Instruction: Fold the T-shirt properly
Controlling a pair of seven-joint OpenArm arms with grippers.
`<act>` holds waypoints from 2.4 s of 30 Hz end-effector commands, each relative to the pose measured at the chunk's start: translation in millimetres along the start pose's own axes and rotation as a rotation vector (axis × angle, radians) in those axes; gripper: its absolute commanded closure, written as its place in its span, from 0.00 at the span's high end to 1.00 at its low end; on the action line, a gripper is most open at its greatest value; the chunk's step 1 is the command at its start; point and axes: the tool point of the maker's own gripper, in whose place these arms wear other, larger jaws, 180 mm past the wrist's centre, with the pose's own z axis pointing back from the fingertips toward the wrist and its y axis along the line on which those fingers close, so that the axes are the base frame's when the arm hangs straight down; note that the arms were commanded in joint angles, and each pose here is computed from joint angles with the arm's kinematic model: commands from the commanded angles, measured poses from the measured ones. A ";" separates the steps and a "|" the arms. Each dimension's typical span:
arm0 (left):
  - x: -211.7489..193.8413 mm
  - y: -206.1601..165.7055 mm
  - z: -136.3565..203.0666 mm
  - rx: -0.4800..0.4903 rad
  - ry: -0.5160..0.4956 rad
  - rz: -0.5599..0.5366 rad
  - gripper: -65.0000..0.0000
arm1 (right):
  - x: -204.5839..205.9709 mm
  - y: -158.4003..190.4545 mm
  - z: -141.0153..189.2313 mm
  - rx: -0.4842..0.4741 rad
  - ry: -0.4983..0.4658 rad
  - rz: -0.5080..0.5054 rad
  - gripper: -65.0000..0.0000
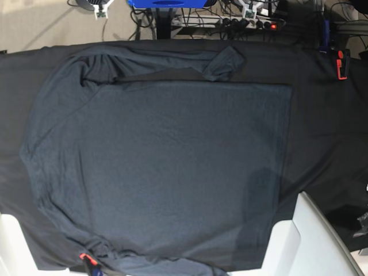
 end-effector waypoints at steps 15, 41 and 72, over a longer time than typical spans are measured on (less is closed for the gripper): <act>6.9 2.9 -1.1 0.005 -0.013 -0.018 0.00 | 7.2 -3.1 2.0 -0.008 -0.037 0.004 0.00; 105.9 0.0 152.6 -0.044 -0.645 -0.159 0.00 | 46.9 -5.3 156.7 -0.044 -0.281 -0.004 0.01; 213.7 -50.9 133.4 -0.329 -0.773 0.070 0.49 | 178.5 -7.0 244.8 0.024 -0.686 0.100 0.81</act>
